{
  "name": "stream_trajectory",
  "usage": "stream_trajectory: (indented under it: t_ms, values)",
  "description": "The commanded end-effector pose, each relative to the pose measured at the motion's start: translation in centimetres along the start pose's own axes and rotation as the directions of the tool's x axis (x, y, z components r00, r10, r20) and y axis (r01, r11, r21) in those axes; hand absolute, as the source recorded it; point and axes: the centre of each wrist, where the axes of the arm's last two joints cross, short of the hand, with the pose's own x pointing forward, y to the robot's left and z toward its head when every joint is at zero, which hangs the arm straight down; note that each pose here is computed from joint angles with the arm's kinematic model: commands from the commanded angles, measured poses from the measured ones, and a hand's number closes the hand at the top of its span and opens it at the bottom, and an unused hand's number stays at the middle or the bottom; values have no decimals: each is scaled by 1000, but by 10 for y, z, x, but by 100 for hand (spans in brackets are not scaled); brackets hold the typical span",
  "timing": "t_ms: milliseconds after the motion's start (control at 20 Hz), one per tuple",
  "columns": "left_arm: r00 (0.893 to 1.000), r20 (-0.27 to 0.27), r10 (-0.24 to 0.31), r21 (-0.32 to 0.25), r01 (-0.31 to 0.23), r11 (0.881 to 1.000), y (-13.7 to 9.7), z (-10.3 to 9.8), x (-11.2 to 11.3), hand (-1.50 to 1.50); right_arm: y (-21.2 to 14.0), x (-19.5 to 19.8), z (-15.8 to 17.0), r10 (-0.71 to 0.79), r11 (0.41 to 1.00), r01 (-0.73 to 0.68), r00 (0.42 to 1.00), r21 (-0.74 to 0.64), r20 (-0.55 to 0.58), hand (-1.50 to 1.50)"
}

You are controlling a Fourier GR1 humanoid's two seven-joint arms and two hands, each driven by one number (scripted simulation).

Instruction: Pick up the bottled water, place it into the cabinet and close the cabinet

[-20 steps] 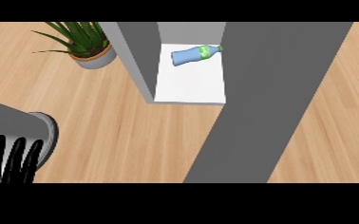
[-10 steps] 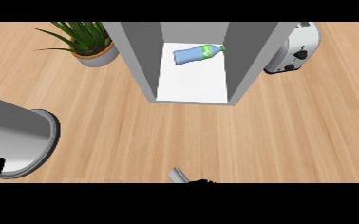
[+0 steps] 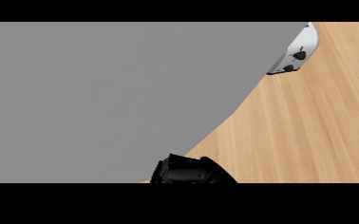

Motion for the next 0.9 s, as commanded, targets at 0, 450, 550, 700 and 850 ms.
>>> stream_trajectory:
  t_ms: [0,450,550,700,850]
  values:
    - [1000,31,2,11,-2,1000,15,-2,9,-150,-15,14,-31,-43,998,42,999,40,24,150]
    - [1000,-1,3,2,-3,1000,31,25,36,-150,-75,15,-81,-175,983,177,983,-40,50,150]
    - [1000,5,10,3,-10,1000,36,31,36,-150,-87,21,-101,-173,984,175,983,-33,56,150]
    - [999,36,19,12,-19,1000,25,31,35,-150,-110,20,-108,-156,987,157,987,-24,29,150]
    - [1000,24,-15,6,15,1000,37,31,59,-150,-142,16,-114,-166,985,166,986,-41,11,150]
